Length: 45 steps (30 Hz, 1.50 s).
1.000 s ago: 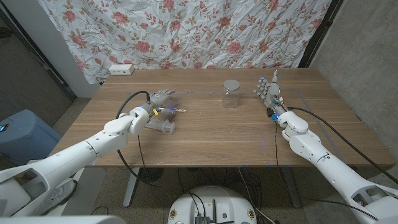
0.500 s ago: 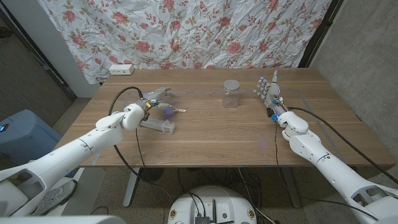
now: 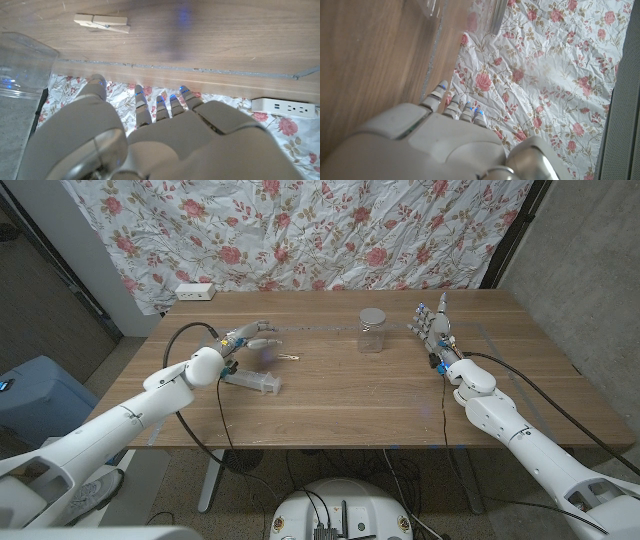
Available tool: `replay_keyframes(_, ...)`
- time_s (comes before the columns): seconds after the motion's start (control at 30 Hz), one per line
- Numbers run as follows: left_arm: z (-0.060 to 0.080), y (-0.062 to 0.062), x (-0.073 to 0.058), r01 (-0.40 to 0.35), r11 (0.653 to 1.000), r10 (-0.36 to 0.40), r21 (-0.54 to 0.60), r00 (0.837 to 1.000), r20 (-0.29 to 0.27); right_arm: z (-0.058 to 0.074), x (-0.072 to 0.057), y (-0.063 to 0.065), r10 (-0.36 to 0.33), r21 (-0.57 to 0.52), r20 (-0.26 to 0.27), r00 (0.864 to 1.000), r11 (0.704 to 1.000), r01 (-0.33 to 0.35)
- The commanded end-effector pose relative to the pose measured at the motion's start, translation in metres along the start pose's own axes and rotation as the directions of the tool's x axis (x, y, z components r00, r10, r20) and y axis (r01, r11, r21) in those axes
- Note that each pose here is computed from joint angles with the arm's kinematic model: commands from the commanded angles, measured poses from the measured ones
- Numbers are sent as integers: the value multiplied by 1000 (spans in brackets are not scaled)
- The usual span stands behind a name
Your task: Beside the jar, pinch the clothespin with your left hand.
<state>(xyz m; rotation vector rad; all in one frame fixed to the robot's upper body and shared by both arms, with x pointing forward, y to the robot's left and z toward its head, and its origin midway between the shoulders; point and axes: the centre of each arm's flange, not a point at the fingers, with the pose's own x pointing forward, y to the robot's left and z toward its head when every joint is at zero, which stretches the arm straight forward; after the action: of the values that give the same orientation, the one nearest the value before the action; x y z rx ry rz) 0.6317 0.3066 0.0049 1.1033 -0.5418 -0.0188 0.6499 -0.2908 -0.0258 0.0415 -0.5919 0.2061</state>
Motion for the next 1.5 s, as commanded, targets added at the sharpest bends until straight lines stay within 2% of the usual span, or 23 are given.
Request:
replay_keyframes(0.03,-20,2,-2,-59,959,54,-277,998,-27,0,0,0,0,0,0,1000,1000,0)
replay_keyframes(0.27,-26,1,-2,-78,919,69,-386,997,-38,0,0,0,0,0,0,1000,1000,0)
replay_keyframes(0.57,-30,-6,-4,-133,803,91,-580,991,-101,0,0,0,0,0,0,1000,1000,0)
replay_keyframes(0.87,-24,-11,-3,-173,747,127,-642,985,-117,0,0,0,0,0,0,1000,1000,0)
replay_keyframes(1.13,-22,-21,-2,-224,700,156,-678,975,-161,0,0,0,0,0,0,1000,1000,0)
replay_keyframes(1.33,-25,-28,6,-249,637,183,-730,968,-171,0,0,0,0,0,0,1000,1000,0)
replay_keyframes(1.43,-25,-28,11,-246,627,195,-739,968,-157,0,0,0,0,0,0,1000,1000,0)
replay_keyframes(1.5,-24,-28,13,-252,608,208,-753,966,-155,0,0,0,0,0,0,1000,1000,0)
